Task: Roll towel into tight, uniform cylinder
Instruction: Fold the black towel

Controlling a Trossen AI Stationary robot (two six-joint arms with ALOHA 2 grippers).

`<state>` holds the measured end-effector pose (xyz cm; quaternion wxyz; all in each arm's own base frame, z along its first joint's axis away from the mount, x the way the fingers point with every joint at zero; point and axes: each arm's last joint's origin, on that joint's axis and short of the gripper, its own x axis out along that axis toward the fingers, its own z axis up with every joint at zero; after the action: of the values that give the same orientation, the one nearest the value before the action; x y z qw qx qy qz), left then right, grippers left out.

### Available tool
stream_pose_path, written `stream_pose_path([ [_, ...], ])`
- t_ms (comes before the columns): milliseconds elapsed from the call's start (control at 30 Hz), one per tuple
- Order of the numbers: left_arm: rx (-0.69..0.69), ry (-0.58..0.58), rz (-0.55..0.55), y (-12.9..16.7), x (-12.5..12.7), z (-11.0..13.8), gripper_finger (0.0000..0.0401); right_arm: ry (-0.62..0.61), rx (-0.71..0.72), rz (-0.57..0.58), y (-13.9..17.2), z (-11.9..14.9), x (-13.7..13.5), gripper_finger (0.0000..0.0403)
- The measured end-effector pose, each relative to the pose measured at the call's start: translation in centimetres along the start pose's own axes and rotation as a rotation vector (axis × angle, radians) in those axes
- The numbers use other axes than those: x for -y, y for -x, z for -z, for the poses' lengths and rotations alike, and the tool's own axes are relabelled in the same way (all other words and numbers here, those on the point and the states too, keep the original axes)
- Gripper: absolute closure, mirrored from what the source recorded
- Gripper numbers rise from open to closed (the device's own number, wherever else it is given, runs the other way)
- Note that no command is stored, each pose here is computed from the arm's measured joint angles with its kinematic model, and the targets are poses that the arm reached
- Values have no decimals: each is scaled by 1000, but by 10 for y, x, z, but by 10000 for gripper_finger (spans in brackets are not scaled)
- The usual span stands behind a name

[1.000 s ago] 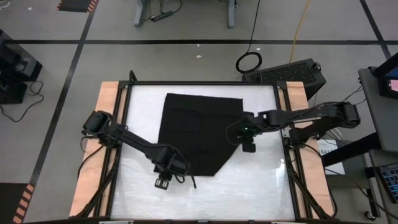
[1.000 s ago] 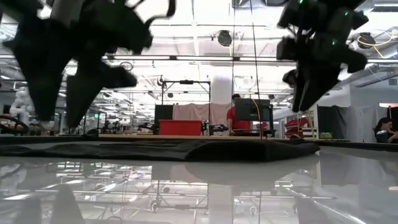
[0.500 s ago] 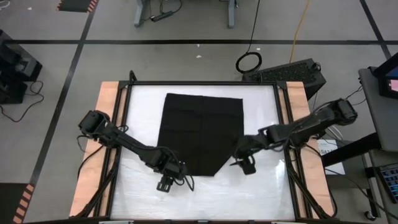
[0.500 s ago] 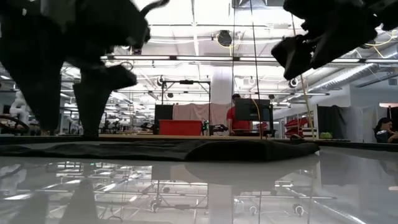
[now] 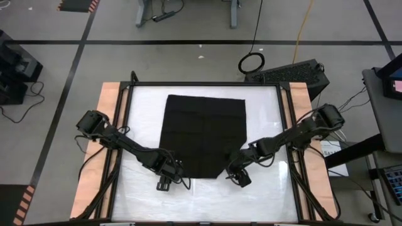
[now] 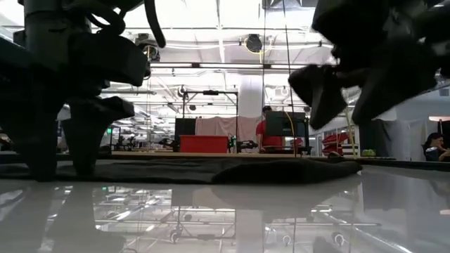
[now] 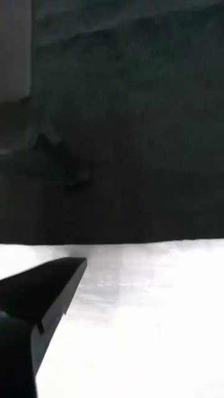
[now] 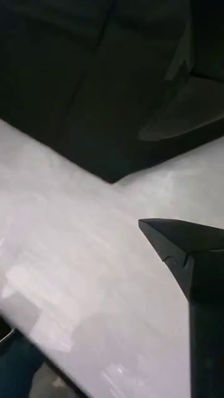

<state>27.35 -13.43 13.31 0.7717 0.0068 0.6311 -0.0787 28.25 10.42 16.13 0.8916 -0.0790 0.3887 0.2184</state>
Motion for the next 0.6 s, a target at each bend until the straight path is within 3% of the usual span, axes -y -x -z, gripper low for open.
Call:
stream_pose_path([
  [233, 7, -2, 8, -2, 0, 1, 301, 5, -136, 83, -28, 21, 7, 222],
  [333, 3, -1, 15, -3, 0, 1, 342, -25, -147, 88, -32, 24, 9, 274],
  [467, 1, -4, 25, 0, 2, 1, 390, -50, -138, 93, -30, 22, 9, 379],
  [600, 32, -7, 11, 12, 2, 0, 395, -83, -96, 129, -15, 14, 10, 396],
])
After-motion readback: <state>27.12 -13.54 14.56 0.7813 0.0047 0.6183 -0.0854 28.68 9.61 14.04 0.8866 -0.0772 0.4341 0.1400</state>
